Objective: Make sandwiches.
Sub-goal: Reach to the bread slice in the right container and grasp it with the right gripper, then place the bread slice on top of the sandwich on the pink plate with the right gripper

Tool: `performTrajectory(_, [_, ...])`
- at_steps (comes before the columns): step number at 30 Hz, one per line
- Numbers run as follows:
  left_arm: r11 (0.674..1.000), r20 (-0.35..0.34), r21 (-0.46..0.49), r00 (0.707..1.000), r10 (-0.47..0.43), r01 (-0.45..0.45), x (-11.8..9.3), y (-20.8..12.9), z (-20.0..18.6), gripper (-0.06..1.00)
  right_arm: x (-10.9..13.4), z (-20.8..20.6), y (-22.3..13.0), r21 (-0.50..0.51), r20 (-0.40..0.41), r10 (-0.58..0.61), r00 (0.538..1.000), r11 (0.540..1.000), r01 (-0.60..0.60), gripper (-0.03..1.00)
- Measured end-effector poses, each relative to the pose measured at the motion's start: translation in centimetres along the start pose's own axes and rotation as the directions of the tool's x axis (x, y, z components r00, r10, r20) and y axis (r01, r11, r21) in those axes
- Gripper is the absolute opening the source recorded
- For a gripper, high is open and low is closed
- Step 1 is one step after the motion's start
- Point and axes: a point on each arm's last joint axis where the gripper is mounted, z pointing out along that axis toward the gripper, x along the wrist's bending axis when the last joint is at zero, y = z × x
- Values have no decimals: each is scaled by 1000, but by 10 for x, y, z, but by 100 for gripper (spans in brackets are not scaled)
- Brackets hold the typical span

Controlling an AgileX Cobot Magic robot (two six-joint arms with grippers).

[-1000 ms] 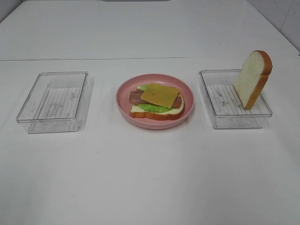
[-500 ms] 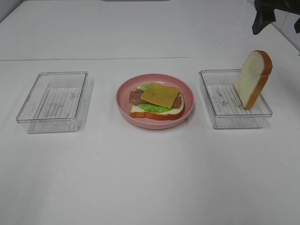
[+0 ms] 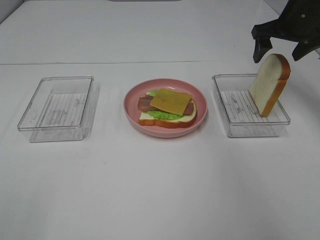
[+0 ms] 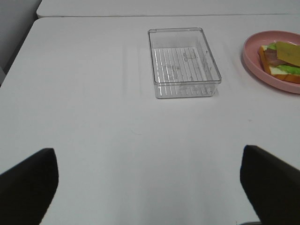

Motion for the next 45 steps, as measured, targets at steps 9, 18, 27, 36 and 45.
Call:
performTrajectory(9, [1000,0,0,1000,0,0,0,0,0,98,1,31,-3,67,-21,11,1000,998,-9,84])
performTrajectory(18, [1000,0,0,1000,0,0,0,0,0,98,1,35,-4,82,-28,14,1000,997,-12,68])
performTrajectory(27, [1000,0,0,1000,0,0,0,0,0,98,1,35,-4,83,-23,11,1000,997,-9,27])
performTrajectory(36, [1000,0,0,1000,0,0,0,0,0,98,1,35,-4,83,-23,14,1000,996,-12,24])
performTrajectory(45, [1000,0,0,1000,0,0,0,0,0,98,2,23,-6,107,-29,46,999,993,-43,17])
